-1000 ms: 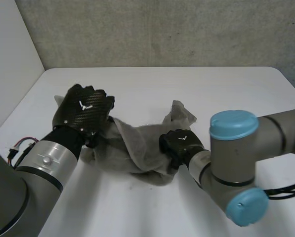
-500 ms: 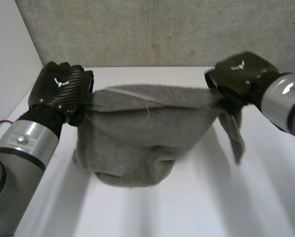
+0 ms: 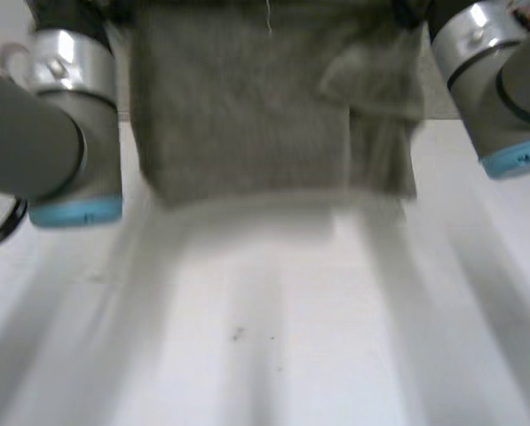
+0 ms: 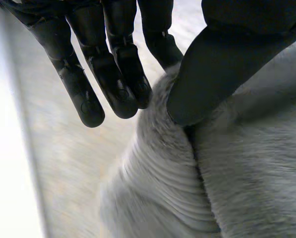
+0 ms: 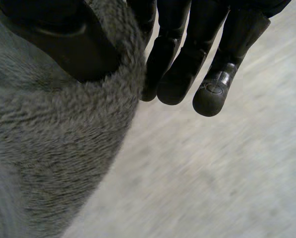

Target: Fold the towel.

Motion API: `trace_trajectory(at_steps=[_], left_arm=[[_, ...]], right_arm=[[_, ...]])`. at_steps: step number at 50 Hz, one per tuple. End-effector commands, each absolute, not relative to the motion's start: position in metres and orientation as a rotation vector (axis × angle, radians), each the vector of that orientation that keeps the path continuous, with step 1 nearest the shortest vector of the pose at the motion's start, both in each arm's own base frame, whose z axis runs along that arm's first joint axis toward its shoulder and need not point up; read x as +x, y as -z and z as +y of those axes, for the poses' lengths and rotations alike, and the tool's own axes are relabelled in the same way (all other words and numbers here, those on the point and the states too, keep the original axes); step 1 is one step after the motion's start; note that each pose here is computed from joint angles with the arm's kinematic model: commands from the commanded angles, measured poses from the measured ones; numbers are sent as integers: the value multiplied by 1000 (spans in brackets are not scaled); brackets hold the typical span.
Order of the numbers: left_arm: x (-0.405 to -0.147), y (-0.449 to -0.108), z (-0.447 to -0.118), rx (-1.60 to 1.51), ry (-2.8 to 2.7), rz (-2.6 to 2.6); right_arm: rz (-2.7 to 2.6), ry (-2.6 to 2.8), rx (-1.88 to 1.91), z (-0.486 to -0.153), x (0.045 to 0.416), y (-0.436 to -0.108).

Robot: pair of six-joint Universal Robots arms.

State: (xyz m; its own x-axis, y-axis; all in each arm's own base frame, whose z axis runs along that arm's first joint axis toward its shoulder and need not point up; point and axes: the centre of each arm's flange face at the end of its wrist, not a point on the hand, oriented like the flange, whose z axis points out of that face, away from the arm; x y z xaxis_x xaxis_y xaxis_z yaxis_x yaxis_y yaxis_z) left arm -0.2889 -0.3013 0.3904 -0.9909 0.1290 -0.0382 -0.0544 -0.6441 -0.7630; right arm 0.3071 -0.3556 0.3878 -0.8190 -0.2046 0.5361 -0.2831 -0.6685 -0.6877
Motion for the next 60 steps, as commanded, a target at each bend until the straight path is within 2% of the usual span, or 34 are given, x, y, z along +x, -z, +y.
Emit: trace_trajectory(at_steps=[1,2,3,4,5,6,7,8,9,10,11,12,13,17,23,27,33,41,46,48,54,60], left_arm=[[-269,-364,-289,-87,-2735,-1430],[-269,-364,-289,-88,-2735,-1430],[-268,-345,-282,-156,-2691,-1509],[-268,-345,-282,-157,-2691,-1510],[-267,-323,-275,-222,-2644,-1590],[-266,-300,-270,-287,-2593,-1673],[-266,-299,-270,-287,-2592,-1674],[-265,-277,-263,-350,-2539,-1750],[-264,-258,-256,-401,-2488,-1817],[-264,-257,-256,-401,-2488,-1817],[-264,-241,-249,-444,-2437,-1871],[-265,-223,-243,-486,-2385,-1929],[-265,-223,-243,-487,-2384,-1930],[-265,-184,-228,-594,-2246,-2077],[-260,-160,-213,-698,-2091,-2234],[-259,-156,-208,-729,-2041,-2277],[-257,-158,-205,-742,-2018,-2294],[-258,-172,-207,-709,-2074,-2242],[-259,-176,-210,-694,-2092,-2227],[-258,-176,-210,-691,-2092,-2228],[-258,-178,-212,-679,-2099,-2225],[-258,-183,-212,-664,-2114,-2207]], right_arm=[[-1543,-2622,1126,-349,295,-372],[-1692,-2534,1273,-343,296,-353],[-1693,-2533,1274,-343,296,-352],[-1846,-2428,1416,-337,299,-329],[-1970,-2311,1539,-330,300,-309],[-1971,-2309,1540,-330,300,-308],[-2064,-2184,1651,-322,300,-288],[-2065,-2183,1652,-321,300,-288],[-2120,-2052,1751,-314,298,-269],[-2138,-1930,1834,-308,296,-252],[-2138,-1929,1835,-308,296,-252],[-2151,-1809,1921,-301,294,-234],[-2148,-1719,1985,-297,292,-218],[-2177,-1596,2036,-293,291,-193],[-2248,-1504,1981,-293,288,-172],[-2322,-1541,1910,-293,288,-172],[-2547,-1724,1606,-294,282,-187],[-2758,-1897,1163,-288,251,-191],[-2789,-1896,976,-280,228,-180],[-2780,-1874,912,-271,220,-167],[-2759,-1867,840,-258,214,-148],[-2737,-1915,792,-260,215,-141]])
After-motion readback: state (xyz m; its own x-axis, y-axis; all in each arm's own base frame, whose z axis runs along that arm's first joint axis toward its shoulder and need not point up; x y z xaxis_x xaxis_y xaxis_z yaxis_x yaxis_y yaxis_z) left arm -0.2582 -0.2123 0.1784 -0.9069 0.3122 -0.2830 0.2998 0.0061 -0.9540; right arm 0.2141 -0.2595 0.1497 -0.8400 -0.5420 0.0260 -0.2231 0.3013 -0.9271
